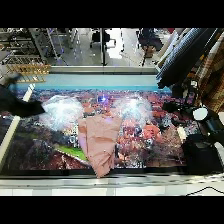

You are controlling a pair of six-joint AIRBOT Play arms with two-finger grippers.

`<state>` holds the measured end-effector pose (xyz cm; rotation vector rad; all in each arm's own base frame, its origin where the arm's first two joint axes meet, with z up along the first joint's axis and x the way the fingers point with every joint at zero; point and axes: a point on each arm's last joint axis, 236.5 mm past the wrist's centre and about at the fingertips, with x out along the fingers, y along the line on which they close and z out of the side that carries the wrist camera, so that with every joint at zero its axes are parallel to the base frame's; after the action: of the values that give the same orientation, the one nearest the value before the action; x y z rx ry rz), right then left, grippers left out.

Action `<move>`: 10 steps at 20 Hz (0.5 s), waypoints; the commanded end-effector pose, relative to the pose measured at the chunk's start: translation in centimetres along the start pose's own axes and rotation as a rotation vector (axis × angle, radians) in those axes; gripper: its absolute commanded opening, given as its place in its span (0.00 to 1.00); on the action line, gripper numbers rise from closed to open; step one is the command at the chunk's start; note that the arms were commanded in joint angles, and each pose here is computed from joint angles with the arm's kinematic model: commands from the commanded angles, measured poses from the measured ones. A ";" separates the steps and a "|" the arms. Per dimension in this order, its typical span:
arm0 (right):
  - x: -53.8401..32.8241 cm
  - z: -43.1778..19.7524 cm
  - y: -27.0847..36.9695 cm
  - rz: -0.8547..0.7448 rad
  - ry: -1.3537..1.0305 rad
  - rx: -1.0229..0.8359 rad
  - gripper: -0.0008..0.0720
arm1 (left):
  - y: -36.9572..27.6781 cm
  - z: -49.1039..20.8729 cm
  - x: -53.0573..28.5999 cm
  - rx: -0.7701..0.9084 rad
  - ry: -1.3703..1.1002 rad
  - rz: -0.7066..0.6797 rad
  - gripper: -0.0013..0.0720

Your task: Fold the clothes and pants, and hang the long-sleeved shirts on hangers.

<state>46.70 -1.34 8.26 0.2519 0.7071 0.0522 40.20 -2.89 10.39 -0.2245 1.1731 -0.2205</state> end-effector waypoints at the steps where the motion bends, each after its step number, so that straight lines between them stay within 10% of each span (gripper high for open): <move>1: 0.0 -1.8 2.2 0.086 0.080 0.111 0.10 | -8.5 -8.9 5.7 0.085 0.193 -0.237 0.74; 3: 0.4 -3.9 4.7 0.175 0.168 0.114 0.67 | -11.5 -15.7 8.4 0.163 0.357 -0.265 0.90; 10: 5.1 -14.3 14.3 0.417 0.531 0.018 0.76 | -20.4 -25.4 13.1 0.289 0.517 -0.263 0.90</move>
<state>43.46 11.57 0.81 0.4145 1.0478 0.3879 23.15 -24.42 -2.69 -0.0755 1.5569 -0.7075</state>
